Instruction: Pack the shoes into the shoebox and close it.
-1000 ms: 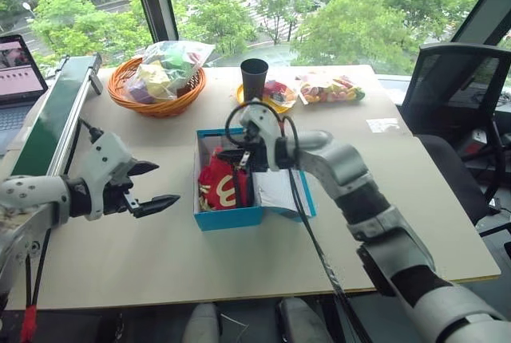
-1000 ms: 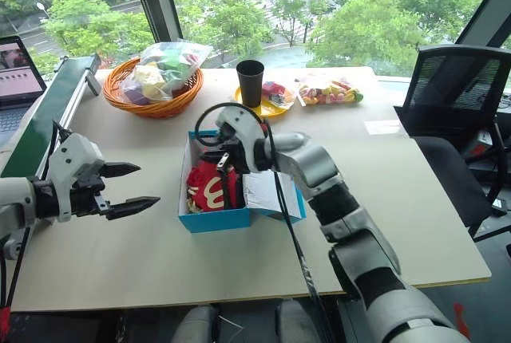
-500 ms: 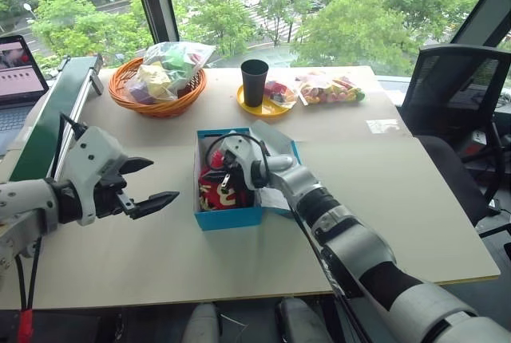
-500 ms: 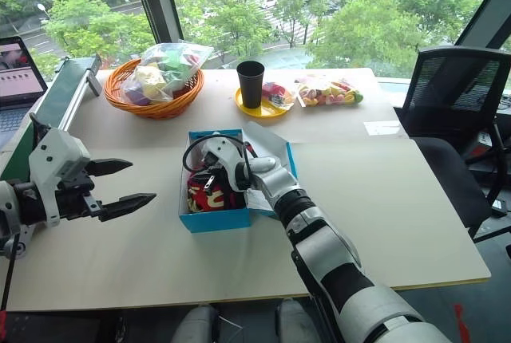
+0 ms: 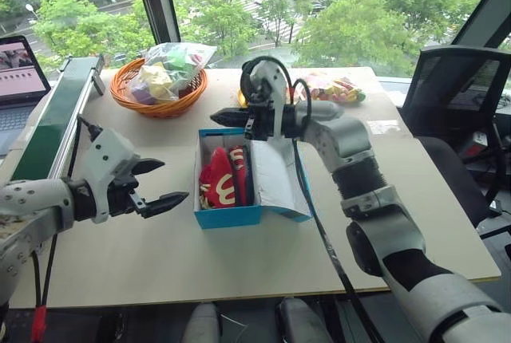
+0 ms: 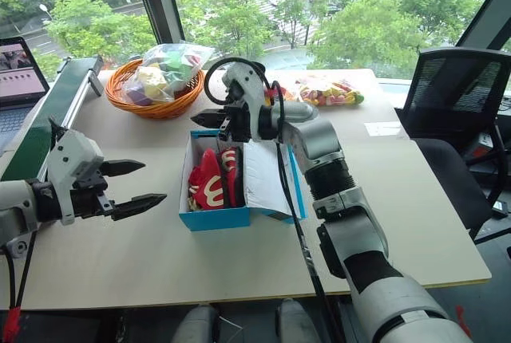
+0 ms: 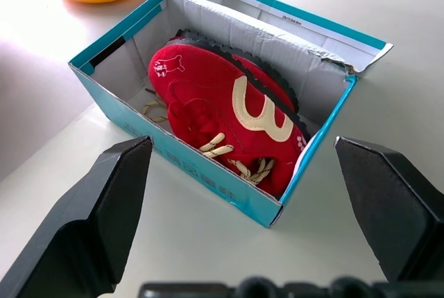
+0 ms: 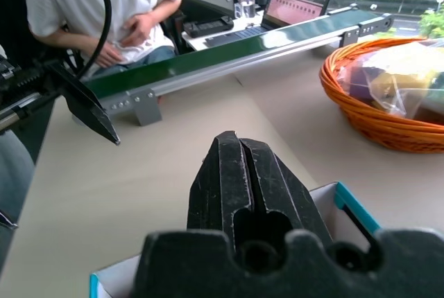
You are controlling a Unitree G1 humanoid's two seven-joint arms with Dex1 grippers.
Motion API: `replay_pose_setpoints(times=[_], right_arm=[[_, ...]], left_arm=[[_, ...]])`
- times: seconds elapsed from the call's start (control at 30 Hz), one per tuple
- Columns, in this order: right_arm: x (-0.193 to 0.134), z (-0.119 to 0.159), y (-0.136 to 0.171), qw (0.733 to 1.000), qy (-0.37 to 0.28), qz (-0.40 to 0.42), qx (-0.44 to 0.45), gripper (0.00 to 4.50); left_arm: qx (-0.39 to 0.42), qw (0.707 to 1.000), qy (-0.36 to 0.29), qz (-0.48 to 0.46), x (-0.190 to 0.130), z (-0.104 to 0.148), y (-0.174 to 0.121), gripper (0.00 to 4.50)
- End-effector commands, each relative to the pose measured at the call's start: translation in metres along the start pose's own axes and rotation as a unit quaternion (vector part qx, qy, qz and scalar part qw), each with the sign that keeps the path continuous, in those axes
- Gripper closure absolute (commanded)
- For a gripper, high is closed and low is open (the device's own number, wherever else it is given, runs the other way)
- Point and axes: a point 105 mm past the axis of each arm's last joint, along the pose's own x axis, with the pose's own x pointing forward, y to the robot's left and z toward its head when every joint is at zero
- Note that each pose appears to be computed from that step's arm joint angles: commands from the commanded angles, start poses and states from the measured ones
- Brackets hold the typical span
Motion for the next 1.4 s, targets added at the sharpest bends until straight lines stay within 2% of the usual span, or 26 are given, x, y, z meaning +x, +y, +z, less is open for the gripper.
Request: replay_pose_setpoints(times=[0.03, 0.1, 0.13, 0.2, 0.33, 0.5, 0.6, 0.67, 0.73, 0.8, 0.9, 0.97, 1.03, 1.1, 1.2, 1.27, 1.4], right_arm=[[0.012, -0.015, 0.0, 1.0, -0.004, -0.005, 0.025, 4.48], [0.021, -0.033, -0.001, 0.999, 0.012, -0.014, 0.037, 4.48], [0.028, -0.054, -0.001, 0.998, 0.036, -0.028, 0.039, 4.48], [0.035, -0.076, 0.0, 0.996, 0.063, -0.041, 0.039, 4.48], [0.041, -0.12, 0.013, 0.991, 0.124, -0.039, 0.022, 4.48], [0.042, -0.133, 0.018, 0.987, 0.155, -0.029, -0.039, 4.48], [0.041, -0.133, 0.014, 0.975, 0.181, -0.033, -0.126, 4.48], [0.041, -0.111, 0.007, 0.978, 0.15, -0.036, -0.14, 4.48], [0.036, -0.071, -0.001, 0.99, 0.083, -0.034, -0.108, 4.48], [0.023, -0.024, -0.008, 0.998, 0.002, -0.032, -0.059, 4.48], [-0.007, 0.023, -0.008, 0.997, -0.067, -0.026, -0.017, 4.48], [-0.033, 0.044, -0.006, 0.995, -0.093, -0.032, 0.009, 4.48], [-0.058, 0.046, -0.001, 0.996, -0.08, -0.037, 0.027, 4.48], [-0.083, 0.031, 0.009, 0.997, -0.041, -0.043, 0.05, 4.48], [-0.112, -0.015, 0.03, 0.993, 0.048, -0.054, 0.097, 4.48], [-0.13, -0.043, 0.042, 0.982, 0.093, -0.072, 0.15, 4.48], [-0.161, -0.093, 0.088, 0.954, 0.185, -0.061, 0.228, 4.48]], left_arm=[[0.018, 1.0, -0.015, 0.011, -0.003, 0.009, 0.003, 0.0], [0.018, 1.0, -0.013, 0.012, -0.004, 0.009, 0.003, 0.0], [0.019, 1.0, -0.013, 0.013, -0.004, 0.01, 0.002, 0.0], [0.019, 1.0, -0.013, 0.013, -0.005, 0.01, 0.001, 0.0], [0.016, 1.0, -0.01, 0.021, -0.008, 0.009, 0.001, 0.0], [0.014, 1.0, -0.011, 0.023, -0.01, 0.009, -0.001, 0.0], [0.013, 1.0, -0.015, 0.02, -0.007, 0.01, -0.002, 0.0], [0.013, 1.0, -0.017, 0.015, -0.004, 0.01, -0.002, 0.0], [0.015, 1.0, -0.018, 0.006, -0.001, 0.011, -0.002, 0.0], [0.019, 1.0, -0.015, -0.006, 0.001, 0.011, -0.002, 0.0], [0.025, 0.999, -0.009, -0.029, 0.004, 0.01, -0.003, 0.0], [0.029, 0.998, -0.007, -0.053, 0.008, 0.01, -0.006, 0.0], [0.034, 0.996, -0.008, -0.08, 0.013, 0.011, -0.01, 0.0], [0.04, 0.993, -0.01, -0.107, 0.02, 0.012, -0.012, 0.0], [0.053, 0.989, -0.012, -0.135, 0.027, 0.015, -0.012, 0.0], [0.06, 0.987, -0.01, -0.149, 0.03, 0.016, -0.01, 0.0], [0.077, 0.98, 0.0, -0.183, 0.033, 0.016, -0.007, 0.0]])
